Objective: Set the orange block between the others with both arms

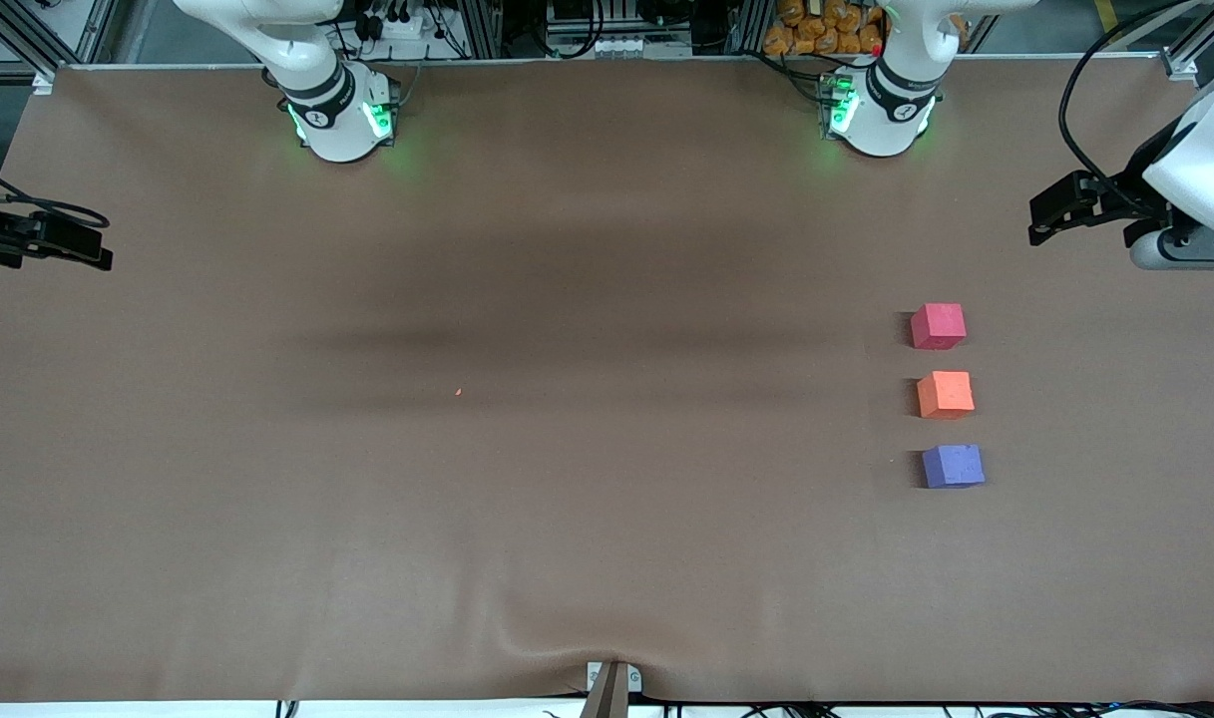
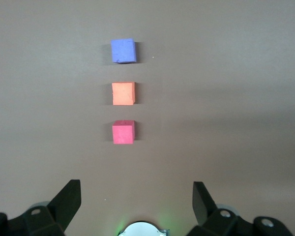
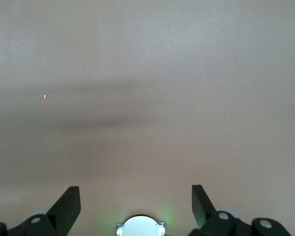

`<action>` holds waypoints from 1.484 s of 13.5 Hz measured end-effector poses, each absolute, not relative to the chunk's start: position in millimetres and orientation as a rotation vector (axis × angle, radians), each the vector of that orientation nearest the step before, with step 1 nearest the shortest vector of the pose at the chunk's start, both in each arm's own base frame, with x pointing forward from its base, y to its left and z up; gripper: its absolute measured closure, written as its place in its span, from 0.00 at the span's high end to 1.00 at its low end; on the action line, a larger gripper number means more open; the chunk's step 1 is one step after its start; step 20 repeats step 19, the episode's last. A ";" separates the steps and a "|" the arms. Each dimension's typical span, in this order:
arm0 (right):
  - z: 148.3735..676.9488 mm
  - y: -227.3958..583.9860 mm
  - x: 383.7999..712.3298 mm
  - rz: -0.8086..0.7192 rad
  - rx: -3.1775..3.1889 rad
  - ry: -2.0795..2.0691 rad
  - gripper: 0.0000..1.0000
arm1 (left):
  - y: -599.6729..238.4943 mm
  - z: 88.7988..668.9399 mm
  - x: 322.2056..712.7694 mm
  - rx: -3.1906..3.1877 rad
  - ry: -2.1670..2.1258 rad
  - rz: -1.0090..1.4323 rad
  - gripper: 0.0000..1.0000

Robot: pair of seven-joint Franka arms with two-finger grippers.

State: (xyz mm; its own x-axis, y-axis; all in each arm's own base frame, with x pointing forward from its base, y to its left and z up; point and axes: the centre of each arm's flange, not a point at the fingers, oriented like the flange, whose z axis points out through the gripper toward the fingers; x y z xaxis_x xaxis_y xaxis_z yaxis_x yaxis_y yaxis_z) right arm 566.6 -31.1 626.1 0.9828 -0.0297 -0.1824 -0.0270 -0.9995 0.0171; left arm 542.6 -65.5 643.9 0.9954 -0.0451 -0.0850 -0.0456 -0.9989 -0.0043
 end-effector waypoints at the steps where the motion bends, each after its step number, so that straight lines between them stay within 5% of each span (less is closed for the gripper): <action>1: 626.0 -30.6 566.6 -0.287 3.114 -0.043 1.00 | -65.9 643.9 542.5 -3.135 0.073 0.134 1.00; 20: 625.6 -29.9 566.7 -0.289 3.113 -0.042 1.00 | -85.2 646.5 539.7 -3.134 0.154 0.126 1.00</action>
